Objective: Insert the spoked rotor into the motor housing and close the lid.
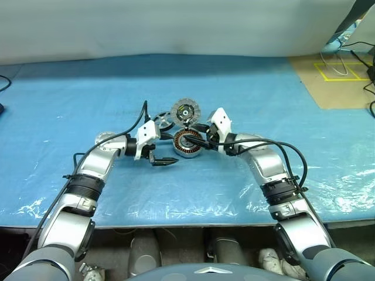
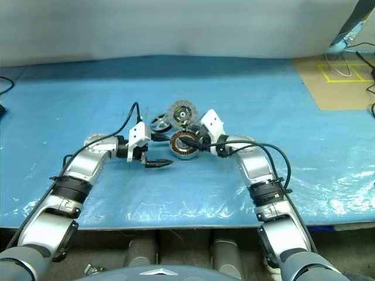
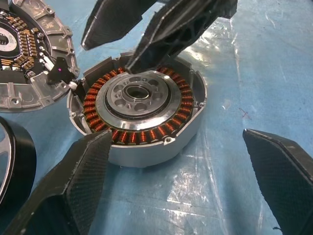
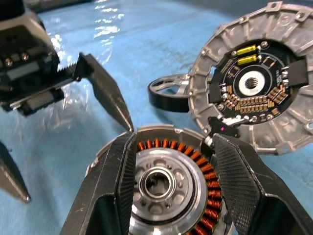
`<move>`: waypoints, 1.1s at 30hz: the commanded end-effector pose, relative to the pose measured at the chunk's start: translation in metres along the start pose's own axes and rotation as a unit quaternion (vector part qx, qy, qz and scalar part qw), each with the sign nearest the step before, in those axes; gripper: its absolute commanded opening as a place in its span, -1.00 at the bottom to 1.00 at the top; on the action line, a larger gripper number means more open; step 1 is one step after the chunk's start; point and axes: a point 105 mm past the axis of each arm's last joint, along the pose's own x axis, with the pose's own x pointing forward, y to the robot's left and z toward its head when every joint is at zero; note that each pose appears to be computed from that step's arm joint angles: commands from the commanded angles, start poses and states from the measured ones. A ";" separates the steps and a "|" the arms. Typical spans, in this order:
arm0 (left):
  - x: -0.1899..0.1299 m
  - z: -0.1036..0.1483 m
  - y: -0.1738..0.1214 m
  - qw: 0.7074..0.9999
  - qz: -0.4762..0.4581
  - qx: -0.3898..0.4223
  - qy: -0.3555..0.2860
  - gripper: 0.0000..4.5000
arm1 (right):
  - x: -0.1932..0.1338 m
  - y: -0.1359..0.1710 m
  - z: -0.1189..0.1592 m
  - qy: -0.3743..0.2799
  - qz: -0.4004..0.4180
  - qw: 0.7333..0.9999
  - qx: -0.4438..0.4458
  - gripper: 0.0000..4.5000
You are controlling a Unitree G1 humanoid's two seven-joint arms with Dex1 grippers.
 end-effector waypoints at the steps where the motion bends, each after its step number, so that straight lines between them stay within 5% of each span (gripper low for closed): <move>1: -0.002 0.009 0.004 1.000 0.004 0.018 -0.008 1.00 | 0.003 0.000 -0.001 -0.002 -0.013 1.000 -0.017 -0.26; 6: -0.001 0.009 0.005 1.000 0.006 0.017 -0.009 1.00 | 0.007 0.004 -0.006 -0.004 -0.009 1.000 0.001 -0.99; 14: -0.001 0.007 0.005 1.000 0.006 0.019 -0.006 1.00 | 0.012 0.008 -0.012 0.010 0.002 1.000 0.028 -0.99; 21: -0.003 0.005 0.006 1.000 0.009 0.019 -0.003 1.00 | 0.014 0.004 -0.061 0.112 -0.028 0.993 -0.028 -0.99; 25: -0.001 0.006 0.006 1.000 0.009 0.018 -0.008 1.00 | 0.002 -0.001 -0.106 0.223 -0.027 0.967 -0.118 -0.99; 29: 0.000 0.007 0.005 1.000 0.008 0.017 -0.011 1.00 | -0.005 0.000 -0.117 0.238 -0.016 0.964 -0.114 -0.99; 33: 0.000 0.007 0.006 1.000 0.009 0.017 -0.011 1.00 | -0.001 0.006 -0.099 0.182 -0.010 0.980 -0.079 -0.99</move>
